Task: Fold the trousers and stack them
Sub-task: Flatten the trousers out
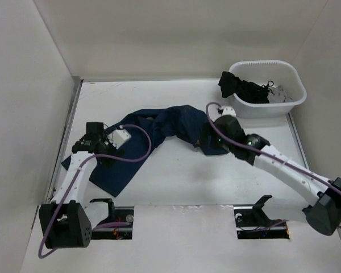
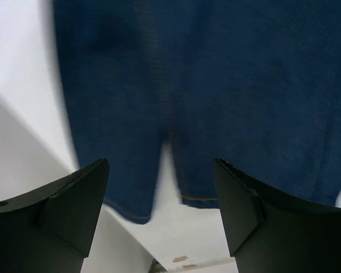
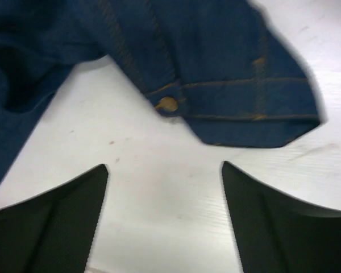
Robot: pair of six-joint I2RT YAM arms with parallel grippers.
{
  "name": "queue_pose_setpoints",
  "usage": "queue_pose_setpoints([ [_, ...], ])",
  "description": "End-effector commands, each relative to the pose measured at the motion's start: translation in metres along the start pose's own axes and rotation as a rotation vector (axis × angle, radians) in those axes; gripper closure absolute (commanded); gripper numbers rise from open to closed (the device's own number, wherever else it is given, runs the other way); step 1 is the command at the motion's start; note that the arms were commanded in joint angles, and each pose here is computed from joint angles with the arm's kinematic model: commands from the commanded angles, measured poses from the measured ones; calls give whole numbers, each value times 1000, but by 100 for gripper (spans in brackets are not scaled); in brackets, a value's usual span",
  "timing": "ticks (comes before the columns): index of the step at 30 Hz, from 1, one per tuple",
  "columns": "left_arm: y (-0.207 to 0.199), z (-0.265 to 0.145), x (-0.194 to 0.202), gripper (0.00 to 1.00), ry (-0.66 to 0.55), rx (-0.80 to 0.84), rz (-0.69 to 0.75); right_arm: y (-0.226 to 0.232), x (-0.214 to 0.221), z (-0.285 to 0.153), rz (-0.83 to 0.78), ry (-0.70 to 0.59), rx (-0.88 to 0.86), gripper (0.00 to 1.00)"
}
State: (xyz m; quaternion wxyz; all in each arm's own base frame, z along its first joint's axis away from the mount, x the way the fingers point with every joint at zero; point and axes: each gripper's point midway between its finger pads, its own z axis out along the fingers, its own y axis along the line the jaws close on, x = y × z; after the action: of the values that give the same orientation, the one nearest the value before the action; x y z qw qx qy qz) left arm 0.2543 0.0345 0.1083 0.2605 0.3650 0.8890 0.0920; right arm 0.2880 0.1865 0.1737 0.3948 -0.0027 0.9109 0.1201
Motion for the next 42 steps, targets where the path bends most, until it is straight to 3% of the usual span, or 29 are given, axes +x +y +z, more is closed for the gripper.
queue_pose_setpoints([
  [1, -31, 21, 16, 25, 75, 33, 138, -15, 44, 28, 274, -33, 89, 0],
  [5, -60, 50, 17, 25, 92, 34, 245, -60, 38, 53, 447, -119, 203, 0],
  [10, -41, 80, 16, 23, 125, -86, 304, -89, 19, 90, 630, -131, 291, 0],
  [13, -32, 86, 15, 24, 123, -105, 293, -86, 13, 114, 639, -105, 288, 0],
  [14, -28, 85, 15, 23, 125, -119, 306, -85, 14, 133, 649, -71, 277, 26],
  [16, -19, 82, 16, 23, 136, -145, 314, -85, 17, 146, 666, -31, 260, 62],
  [17, -11, 80, 18, 23, 138, -163, 309, -85, 16, 151, 675, -17, 249, 85],
  [18, -3, 79, 20, 22, 139, -176, 301, -86, 14, 151, 677, -12, 244, 100],
  [22, 24, 79, 42, 22, 179, -225, 266, -91, -7, 116, 625, -89, 231, 100],
  [27, 56, 78, 73, 22, 226, -261, 168, -100, -30, 19, 590, -231, 216, 100],
  [29, 61, 77, 78, 22, 231, -258, 150, -81, -57, -28, 547, -296, 131, 100],
  [32, 68, 81, 86, 21, 253, -260, 145, -54, -94, -56, 492, -311, 2, 100],
  [34, 75, 84, 88, 22, 270, -269, 138, -51, -125, -55, 434, -322, -39, 100],
  [37, 84, 84, 82, 22, 262, -285, 140, -57, -183, -13, 286, -327, -9, 100],
  [38, 88, 83, 78, 22, 252, -294, 146, -61, -199, 5, 258, -321, 3, 97],
  [40, 93, 79, 76, 22, 247, -309, 156, -73, -216, 55, 196, -258, 32, 73],
  [41, 95, 77, 75, 22, 245, -315, 156, -75, -217, 62, 193, -244, 31, 67],
  [42, 103, 68, 75, 22, 238, -344, 154, -76, -211, 81, 200, -161, 18, 36],
])
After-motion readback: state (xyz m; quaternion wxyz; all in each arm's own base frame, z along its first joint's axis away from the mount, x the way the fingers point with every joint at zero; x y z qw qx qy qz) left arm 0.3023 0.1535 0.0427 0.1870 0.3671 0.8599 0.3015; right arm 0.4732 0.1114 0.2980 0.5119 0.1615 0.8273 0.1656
